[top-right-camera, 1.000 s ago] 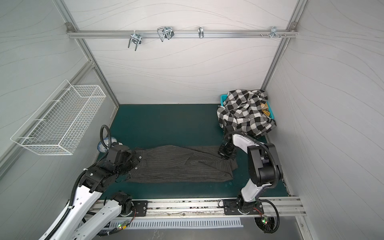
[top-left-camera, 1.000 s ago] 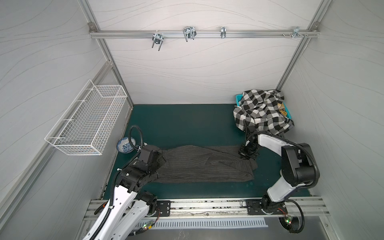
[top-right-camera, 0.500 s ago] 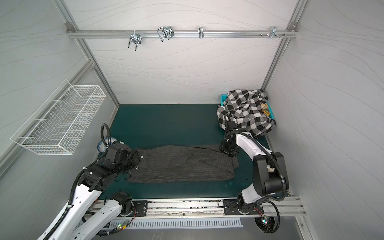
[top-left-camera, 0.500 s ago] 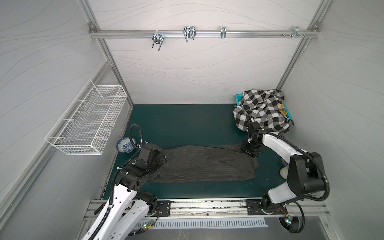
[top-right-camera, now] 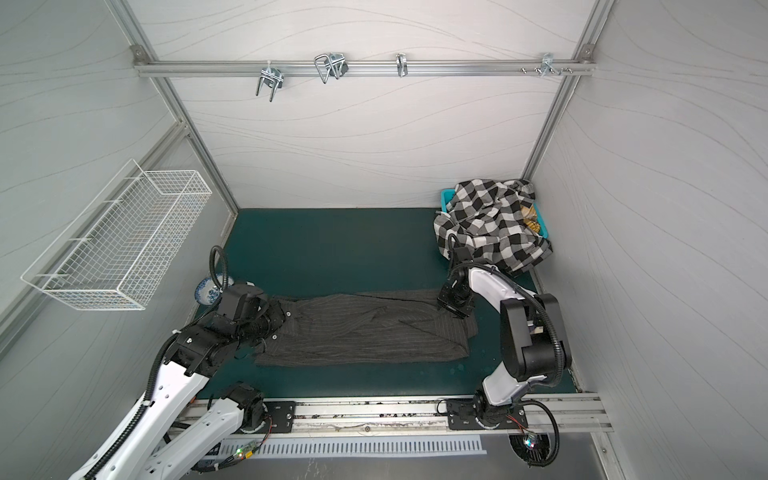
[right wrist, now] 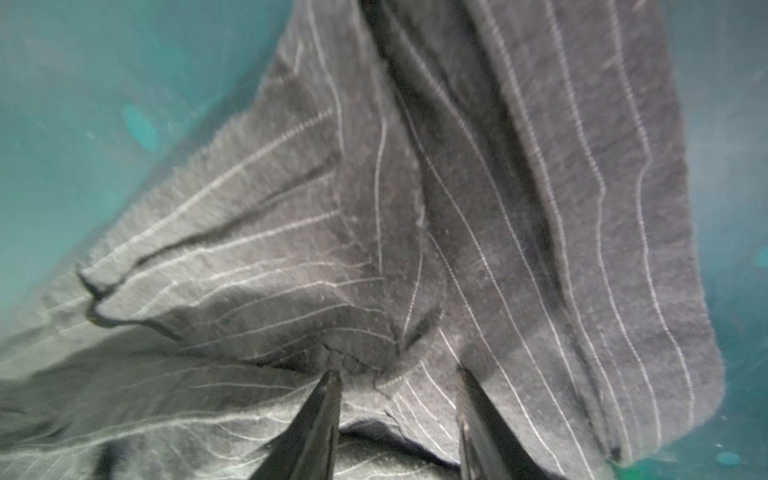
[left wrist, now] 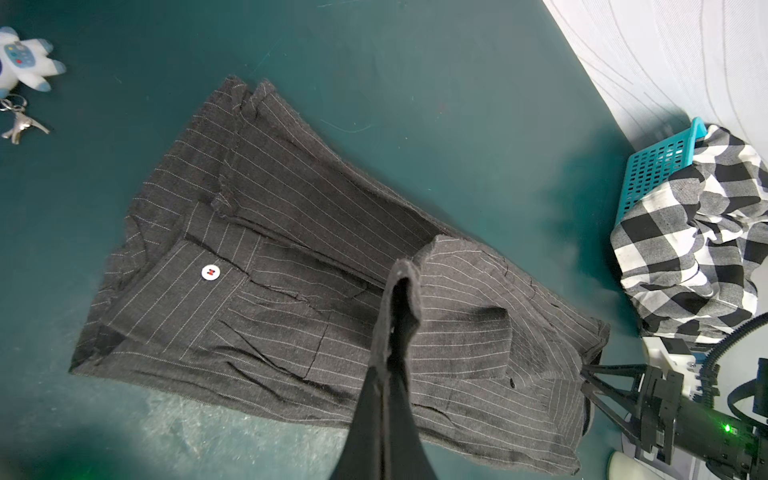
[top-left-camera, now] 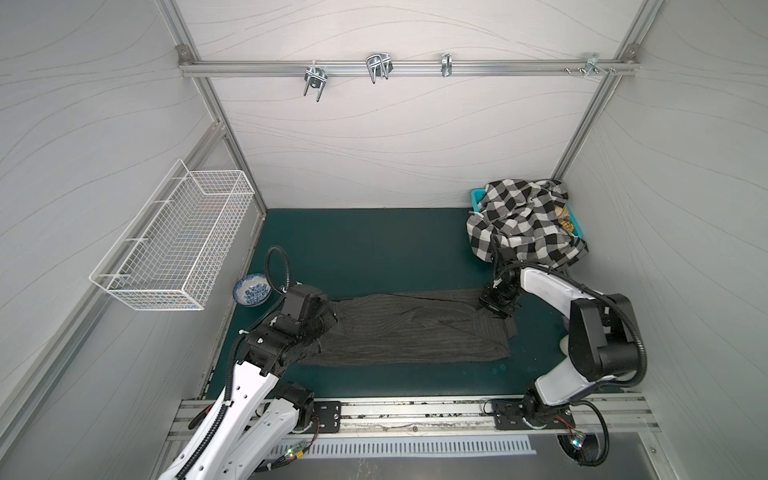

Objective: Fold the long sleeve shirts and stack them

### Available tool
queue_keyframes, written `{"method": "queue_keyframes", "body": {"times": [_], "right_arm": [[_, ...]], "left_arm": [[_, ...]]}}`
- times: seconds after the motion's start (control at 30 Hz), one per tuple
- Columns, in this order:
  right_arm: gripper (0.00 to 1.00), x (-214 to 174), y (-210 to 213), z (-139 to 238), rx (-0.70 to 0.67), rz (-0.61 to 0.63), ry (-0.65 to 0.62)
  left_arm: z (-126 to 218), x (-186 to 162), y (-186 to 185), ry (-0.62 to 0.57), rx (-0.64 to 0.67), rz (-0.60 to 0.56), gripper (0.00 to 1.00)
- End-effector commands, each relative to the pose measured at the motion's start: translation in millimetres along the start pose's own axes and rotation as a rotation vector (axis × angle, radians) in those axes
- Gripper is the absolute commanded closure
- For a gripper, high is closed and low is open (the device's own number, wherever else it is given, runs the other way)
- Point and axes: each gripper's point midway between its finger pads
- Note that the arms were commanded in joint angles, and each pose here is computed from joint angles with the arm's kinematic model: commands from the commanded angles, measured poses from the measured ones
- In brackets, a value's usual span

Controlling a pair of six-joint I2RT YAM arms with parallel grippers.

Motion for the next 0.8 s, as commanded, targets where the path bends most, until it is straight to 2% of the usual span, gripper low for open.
{"method": "queue_keyframes", "body": {"times": [0.0,0.17,0.33,0.53,0.6,0.77], "right_arm": [[0.54,6.5,9.1,4.6,0.038,-0.055,-0.006],[0.54,12.2,12.9,8.3,0.052,-0.101,-0.02],[0.63,11.5,9.3,-5.2,0.024,-0.142,0.017],[0.95,10.6,6.6,1.4,0.016,-0.143,0.004],[0.99,11.0,7.6,13.9,0.02,-0.129,-0.017],[1.0,9.2,7.8,42.1,0.044,-0.095,-0.063]], "left_arm": [[8.5,12.3,-9.6,-0.047,-0.041,-0.003,1.0],[9.5,9.4,-5.4,-0.044,-0.031,-0.005,1.0],[11.1,10.0,-3.4,-0.056,-0.029,-0.003,1.0],[11.8,9.9,-0.2,-0.06,-0.015,-0.004,1.0],[15.1,11.8,-2.8,-0.061,-0.023,-0.003,1.0],[35.5,21.6,-9.4,-0.097,-0.056,0.019,1.0]]}}
Point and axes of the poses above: each gripper's point midway between its finger pads, its own z axis back along the fingers, its own y axis along the line the jaws close on, x = y × z, and after that the axes turned 10 degrees about -z, right-handed
